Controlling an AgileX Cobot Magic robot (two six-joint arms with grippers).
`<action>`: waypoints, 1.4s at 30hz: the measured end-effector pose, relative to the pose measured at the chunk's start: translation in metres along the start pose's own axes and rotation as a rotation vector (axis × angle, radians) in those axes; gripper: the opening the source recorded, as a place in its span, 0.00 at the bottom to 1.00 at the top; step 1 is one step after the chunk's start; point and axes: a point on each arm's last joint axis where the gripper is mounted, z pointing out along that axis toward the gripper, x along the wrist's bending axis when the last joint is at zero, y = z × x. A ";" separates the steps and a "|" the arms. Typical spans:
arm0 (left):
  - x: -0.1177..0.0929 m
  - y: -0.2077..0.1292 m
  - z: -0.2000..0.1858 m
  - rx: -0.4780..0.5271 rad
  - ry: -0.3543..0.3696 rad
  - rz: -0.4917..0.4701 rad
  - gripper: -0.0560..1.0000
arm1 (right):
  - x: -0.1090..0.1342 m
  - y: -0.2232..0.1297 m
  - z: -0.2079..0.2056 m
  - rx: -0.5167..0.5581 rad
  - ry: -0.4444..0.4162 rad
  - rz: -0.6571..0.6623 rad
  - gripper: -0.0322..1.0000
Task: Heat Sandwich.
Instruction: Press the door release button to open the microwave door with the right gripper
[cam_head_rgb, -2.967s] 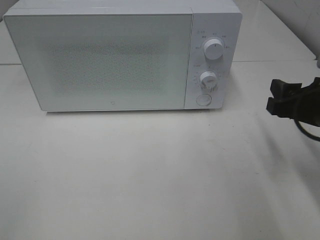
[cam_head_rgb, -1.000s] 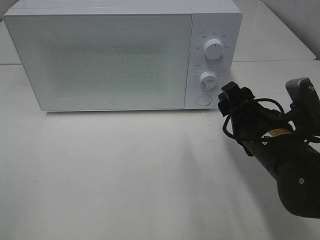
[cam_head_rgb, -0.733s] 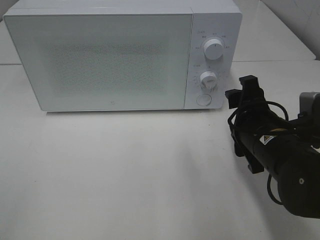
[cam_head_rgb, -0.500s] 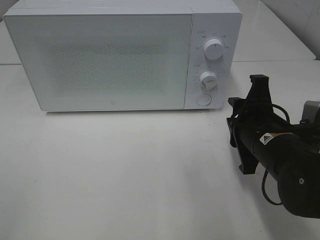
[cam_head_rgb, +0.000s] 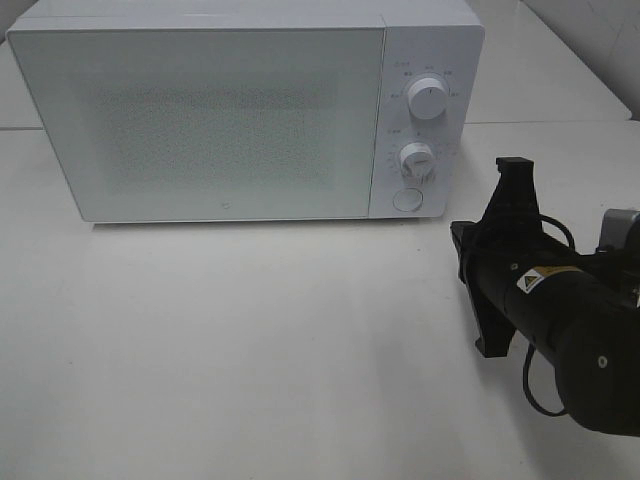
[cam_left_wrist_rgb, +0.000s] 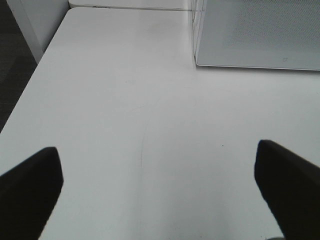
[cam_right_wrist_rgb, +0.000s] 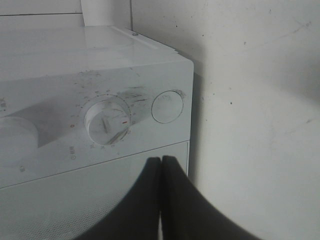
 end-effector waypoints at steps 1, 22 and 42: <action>0.000 0.000 0.000 0.000 0.000 0.000 0.99 | 0.000 0.000 0.000 0.000 0.000 0.000 0.04; 0.000 0.000 0.000 0.000 0.000 0.000 0.99 | 0.003 -0.013 0.051 0.042 -0.059 -0.021 0.04; 0.000 0.000 0.000 0.000 0.000 0.000 0.99 | 0.004 -0.016 0.109 0.018 -0.081 0.002 0.04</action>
